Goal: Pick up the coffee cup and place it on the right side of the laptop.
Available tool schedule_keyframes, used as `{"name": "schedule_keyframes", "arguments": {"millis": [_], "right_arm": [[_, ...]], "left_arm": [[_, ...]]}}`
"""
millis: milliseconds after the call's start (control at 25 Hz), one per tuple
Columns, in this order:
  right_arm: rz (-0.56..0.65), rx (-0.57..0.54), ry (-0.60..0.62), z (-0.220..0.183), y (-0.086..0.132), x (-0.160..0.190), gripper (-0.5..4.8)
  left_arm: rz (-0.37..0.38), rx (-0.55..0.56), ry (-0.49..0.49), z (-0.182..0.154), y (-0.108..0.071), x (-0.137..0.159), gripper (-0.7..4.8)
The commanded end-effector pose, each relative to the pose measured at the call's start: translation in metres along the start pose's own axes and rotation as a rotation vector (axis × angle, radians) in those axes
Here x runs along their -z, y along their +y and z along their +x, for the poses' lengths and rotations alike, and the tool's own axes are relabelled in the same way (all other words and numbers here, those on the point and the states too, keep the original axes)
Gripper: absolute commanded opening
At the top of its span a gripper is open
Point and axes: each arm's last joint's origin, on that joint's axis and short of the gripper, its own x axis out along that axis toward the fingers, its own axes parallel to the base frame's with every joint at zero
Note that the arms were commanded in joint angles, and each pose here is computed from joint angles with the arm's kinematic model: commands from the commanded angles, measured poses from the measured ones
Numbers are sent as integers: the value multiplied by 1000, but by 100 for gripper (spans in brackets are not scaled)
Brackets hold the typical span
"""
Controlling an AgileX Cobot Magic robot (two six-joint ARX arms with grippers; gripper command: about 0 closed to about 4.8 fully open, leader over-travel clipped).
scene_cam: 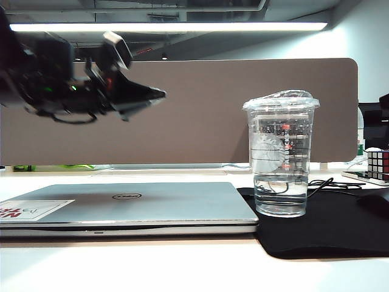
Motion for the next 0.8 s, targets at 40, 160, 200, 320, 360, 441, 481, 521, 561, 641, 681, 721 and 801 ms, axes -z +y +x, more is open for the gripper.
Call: {"name": "schedule_keyframes", "arguments": {"millis": [40, 160, 200, 320, 360, 441, 481, 521, 561, 641, 681, 721, 801], "right_arm": [[-7, 1, -5, 0, 0, 1, -1], [-8, 2, -5, 0, 0, 1, -1], [-8, 4, -5, 0, 0, 1, -1], [-11, 31, -8, 0, -1, 0, -1], [-13, 41, -9, 0, -1, 0, -1], [-17, 62, -13, 0, -2, 0, -1], [-18, 72, -15, 0, -2, -1, -1], [-21, 74, -19, 0, -2, -1, -1], [-22, 74, -20, 0, -2, -1, -1], [-25, 76, -25, 0, -2, -2, -1], [-27, 89, -27, 0, -3, -2, -1], [-29, 113, -30, 0, -4, -3, -1], [-41, 211, -44, -1, -6, -5, -1]], "left_arm": [[58, -87, -26, -8, -36, -13, -5], [110, -227, -61, -14, -85, -16, -5], [114, -259, -70, -15, -94, -17, -5], [134, -410, -115, -22, -136, -12, -5], [139, -437, -124, -23, -146, -10, -5], [143, -492, -141, -26, -166, -4, -5], [138, -511, -144, -27, -174, -1, -5], [132, -534, -148, -29, -185, 2, -5], [123, -563, -152, -30, -193, 6, -5], [119, -624, -165, -33, -209, 12, -5], [120, -665, -175, -35, -219, 17, -5], [123, -697, -185, -36, -226, 20, -5], [149, -802, -229, -42, -249, 29, -5]]}}
